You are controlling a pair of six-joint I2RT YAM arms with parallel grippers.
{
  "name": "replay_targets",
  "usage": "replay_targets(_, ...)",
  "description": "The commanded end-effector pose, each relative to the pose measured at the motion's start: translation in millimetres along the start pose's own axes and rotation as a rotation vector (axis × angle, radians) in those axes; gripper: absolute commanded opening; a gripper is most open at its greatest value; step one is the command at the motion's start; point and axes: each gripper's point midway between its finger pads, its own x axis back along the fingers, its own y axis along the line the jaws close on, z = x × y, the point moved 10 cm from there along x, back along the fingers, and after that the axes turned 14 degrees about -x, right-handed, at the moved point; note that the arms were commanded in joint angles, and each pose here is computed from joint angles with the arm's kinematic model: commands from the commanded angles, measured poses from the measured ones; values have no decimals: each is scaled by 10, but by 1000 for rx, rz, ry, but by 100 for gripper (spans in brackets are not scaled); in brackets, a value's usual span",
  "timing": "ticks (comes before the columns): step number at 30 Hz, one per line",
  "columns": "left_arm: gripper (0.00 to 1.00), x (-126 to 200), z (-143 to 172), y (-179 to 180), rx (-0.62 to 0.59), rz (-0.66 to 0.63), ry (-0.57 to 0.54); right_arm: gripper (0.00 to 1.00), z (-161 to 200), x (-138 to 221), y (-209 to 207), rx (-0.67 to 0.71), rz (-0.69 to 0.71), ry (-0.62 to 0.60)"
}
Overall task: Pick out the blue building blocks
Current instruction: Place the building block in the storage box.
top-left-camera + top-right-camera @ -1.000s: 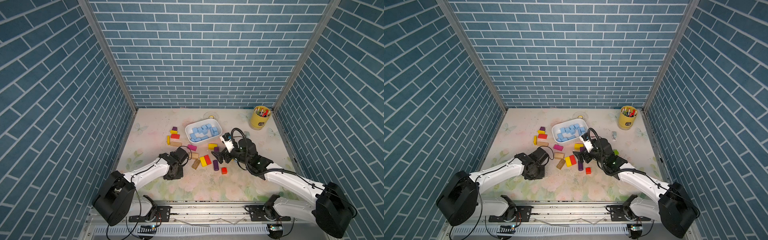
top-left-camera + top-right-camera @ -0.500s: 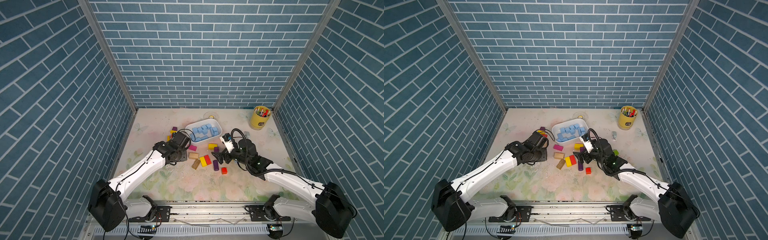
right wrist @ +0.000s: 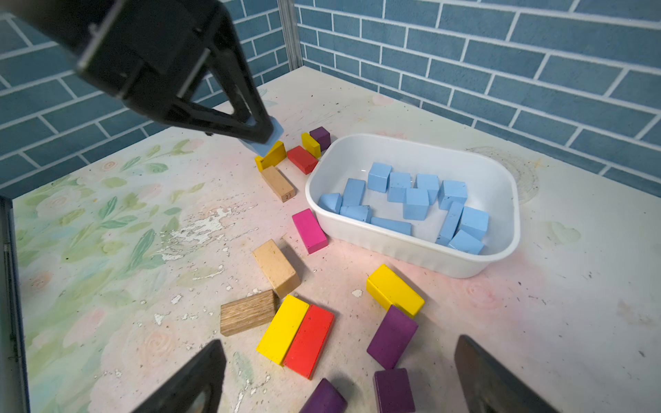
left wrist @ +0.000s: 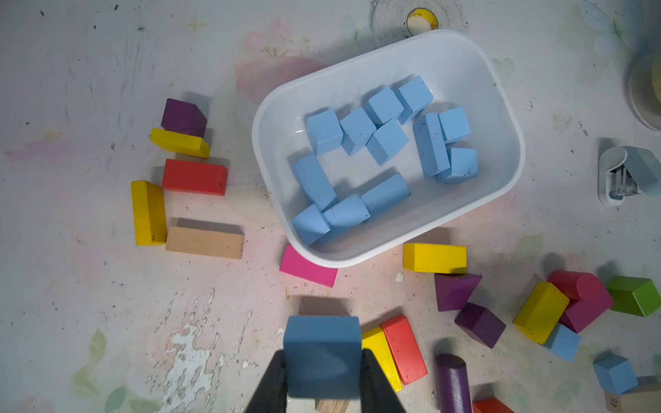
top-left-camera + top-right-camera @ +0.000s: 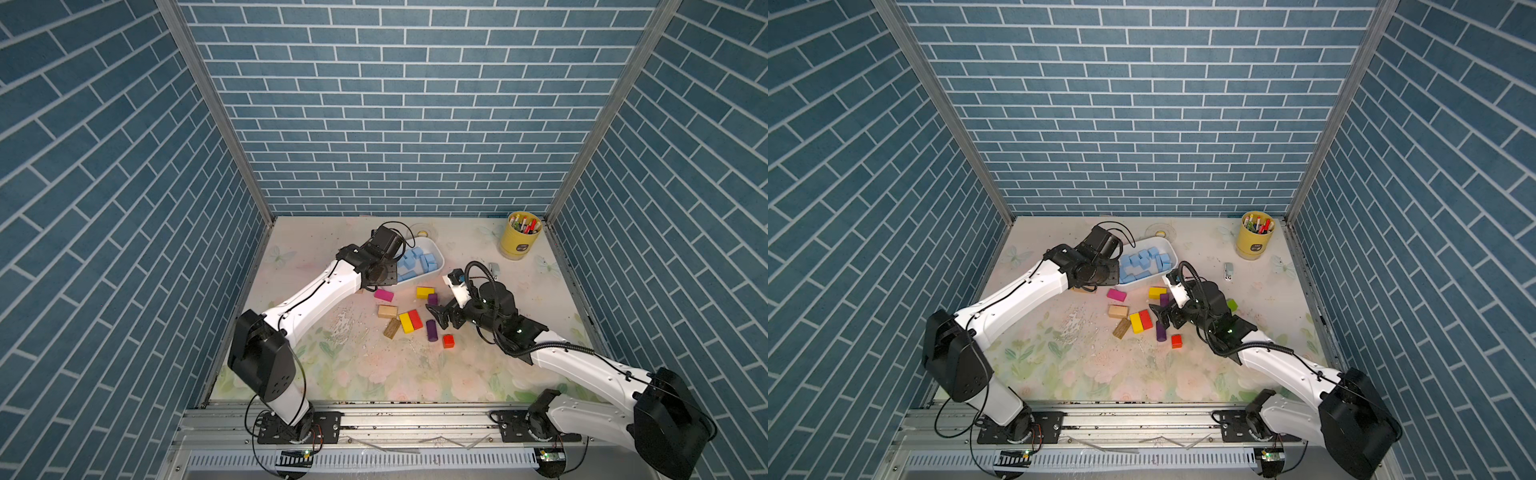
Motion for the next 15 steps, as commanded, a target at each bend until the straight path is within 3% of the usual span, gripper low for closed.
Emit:
replay_targets(1, 15, -185, -164, -36, -14, 22, 5, 99, -27, 34, 1, 67, 20, -55)
replay_targets(8, 22, -685, -413, -109, -4, 41, 63, 99, 8, -11, -65, 73, 89, -59)
replay_targets(15, 30, -1027, -449, -130, -17, 21, 131, 99, 14, -15, -84, 79, 110, -61)
